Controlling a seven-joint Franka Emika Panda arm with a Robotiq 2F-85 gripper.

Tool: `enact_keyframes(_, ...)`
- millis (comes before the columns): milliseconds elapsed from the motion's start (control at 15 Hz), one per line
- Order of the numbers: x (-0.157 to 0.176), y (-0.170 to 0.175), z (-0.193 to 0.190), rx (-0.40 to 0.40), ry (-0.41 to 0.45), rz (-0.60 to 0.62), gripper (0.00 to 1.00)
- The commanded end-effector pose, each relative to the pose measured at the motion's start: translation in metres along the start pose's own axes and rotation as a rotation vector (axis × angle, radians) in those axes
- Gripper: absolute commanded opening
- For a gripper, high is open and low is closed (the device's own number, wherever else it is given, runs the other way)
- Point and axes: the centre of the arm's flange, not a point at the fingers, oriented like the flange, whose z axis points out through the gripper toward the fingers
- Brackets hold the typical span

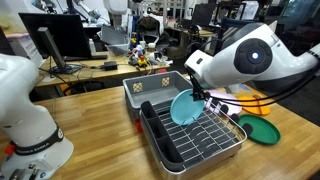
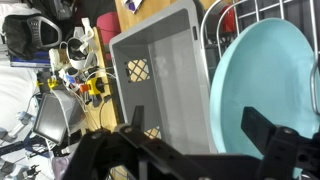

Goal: Put the blue plate on the table

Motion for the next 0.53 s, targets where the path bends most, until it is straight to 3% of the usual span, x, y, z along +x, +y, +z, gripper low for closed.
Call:
enact_keyframes(0, -0.0017, -0.0015, 0.0064, -0.001, 0.001, 0.001, 0.76)
enact_keyframes(467, -0.0031, -0.0036, 0.0073, 0.008, 0.002, 0.006, 0.24)
